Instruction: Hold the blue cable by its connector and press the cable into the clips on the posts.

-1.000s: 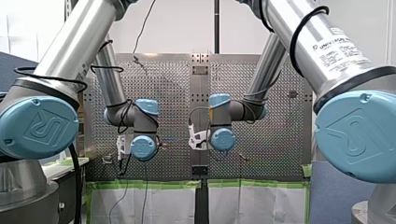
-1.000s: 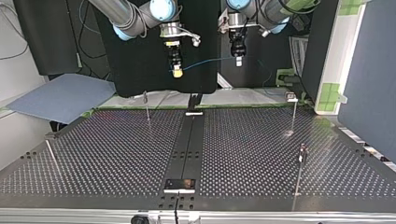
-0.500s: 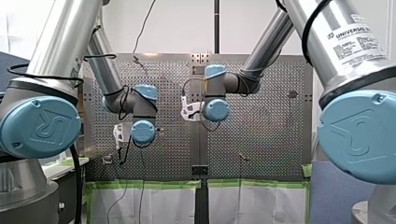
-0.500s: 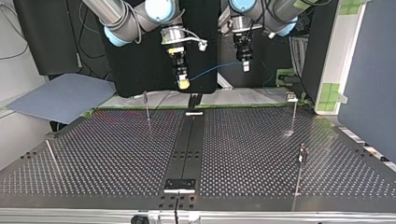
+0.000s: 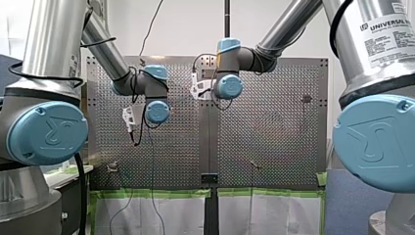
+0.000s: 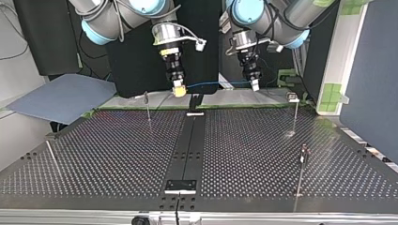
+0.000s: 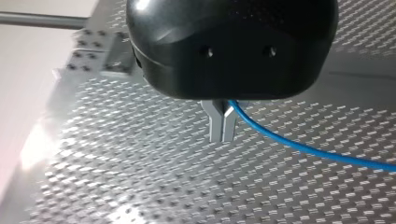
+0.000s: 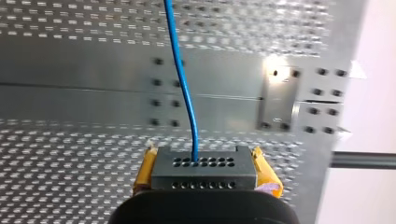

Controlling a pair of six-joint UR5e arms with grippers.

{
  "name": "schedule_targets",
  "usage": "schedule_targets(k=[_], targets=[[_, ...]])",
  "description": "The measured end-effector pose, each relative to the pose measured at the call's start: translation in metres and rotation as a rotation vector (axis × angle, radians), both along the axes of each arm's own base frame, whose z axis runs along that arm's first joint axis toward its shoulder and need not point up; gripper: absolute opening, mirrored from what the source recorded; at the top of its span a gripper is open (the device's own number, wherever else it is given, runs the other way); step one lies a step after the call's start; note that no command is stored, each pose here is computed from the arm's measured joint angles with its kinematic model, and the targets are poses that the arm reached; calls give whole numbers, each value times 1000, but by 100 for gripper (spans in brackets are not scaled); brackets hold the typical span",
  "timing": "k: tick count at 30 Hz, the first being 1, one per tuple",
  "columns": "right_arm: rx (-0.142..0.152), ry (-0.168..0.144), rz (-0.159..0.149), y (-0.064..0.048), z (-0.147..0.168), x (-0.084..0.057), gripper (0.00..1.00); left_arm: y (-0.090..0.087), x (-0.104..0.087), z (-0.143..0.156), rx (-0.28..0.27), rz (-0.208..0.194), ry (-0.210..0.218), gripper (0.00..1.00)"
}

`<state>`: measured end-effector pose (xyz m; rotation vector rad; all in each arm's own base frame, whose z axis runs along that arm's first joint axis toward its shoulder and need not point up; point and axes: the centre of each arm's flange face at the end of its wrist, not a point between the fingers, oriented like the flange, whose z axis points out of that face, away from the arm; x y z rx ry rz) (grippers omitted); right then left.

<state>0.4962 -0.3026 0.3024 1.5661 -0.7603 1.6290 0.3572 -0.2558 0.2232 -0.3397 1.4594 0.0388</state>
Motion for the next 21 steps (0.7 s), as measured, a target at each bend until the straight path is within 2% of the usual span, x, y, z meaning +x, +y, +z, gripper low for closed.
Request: schedule_targets(k=[7, 10, 15, 21], targets=[[-42, -53, 16, 2, 43, -6, 0, 5, 9, 45, -26, 28, -47, 0], [-44, -67, 23, 2, 51, -9, 0, 10, 13, 62, -35, 43, -64, 0], [-32, -65, 25, -7, 47, -7, 0, 22, 17, 86, -47, 73, -86, 0], [-18, -48, 33, -23, 37, 8, 0, 44, 19, 108, -43, 91, -93, 0]])
